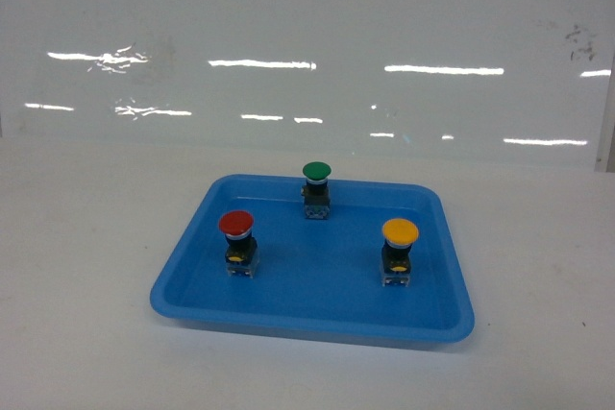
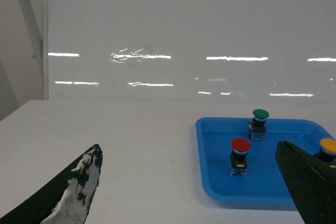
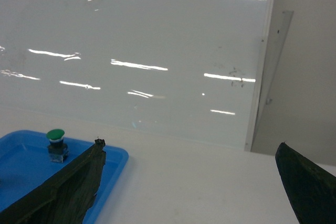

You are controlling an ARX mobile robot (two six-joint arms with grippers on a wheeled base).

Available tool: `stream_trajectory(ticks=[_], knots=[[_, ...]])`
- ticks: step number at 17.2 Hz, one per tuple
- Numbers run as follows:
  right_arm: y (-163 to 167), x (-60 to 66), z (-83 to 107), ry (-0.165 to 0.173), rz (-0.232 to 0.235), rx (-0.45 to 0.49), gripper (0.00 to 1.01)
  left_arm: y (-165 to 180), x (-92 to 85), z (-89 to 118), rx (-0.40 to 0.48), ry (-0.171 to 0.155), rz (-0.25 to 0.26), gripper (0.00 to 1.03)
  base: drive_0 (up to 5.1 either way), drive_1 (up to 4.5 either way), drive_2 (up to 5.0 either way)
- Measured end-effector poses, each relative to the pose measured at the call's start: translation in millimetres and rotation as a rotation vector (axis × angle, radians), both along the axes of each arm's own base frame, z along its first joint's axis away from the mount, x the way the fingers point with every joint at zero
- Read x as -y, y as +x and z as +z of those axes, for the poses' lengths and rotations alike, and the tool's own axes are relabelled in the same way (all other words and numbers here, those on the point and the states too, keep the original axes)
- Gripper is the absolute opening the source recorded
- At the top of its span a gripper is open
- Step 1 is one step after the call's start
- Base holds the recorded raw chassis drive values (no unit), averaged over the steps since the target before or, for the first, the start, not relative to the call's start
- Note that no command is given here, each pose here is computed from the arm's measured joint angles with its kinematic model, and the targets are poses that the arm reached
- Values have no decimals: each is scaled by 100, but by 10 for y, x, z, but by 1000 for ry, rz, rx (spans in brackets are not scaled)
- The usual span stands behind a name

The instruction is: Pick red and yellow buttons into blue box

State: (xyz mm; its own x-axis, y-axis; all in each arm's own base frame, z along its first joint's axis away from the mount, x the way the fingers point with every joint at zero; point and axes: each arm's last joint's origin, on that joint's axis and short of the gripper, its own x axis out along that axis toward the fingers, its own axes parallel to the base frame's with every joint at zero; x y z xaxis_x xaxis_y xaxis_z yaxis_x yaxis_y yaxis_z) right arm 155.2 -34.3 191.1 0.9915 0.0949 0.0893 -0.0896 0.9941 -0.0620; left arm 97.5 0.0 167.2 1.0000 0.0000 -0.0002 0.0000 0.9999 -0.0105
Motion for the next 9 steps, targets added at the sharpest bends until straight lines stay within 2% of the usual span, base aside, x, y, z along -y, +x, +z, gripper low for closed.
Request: stream_trajectory(ticks=[1, 2, 4, 5, 7, 9], knots=[[391, 13, -71, -2, 66, -87, 98, 0, 0, 0, 0, 0, 0, 98, 0, 0, 0], [424, -19, -176, 5, 87, -160, 98, 0, 0, 0, 0, 0, 0, 98, 0, 0, 0], [460, -129, -129, -11, 163, -149, 98, 0, 0, 0, 0, 0, 0, 98, 0, 0, 0], [493, -178, -101, -15, 185, -155, 98, 0, 0, 0, 0, 0, 0, 98, 0, 0, 0], [488, -273, -108, -17, 218, -176, 98, 0, 0, 0, 0, 0, 0, 98, 0, 0, 0], [504, -379, -90, -36, 233, -159, 98, 0, 0, 0, 0, 0, 0, 98, 0, 0, 0]])
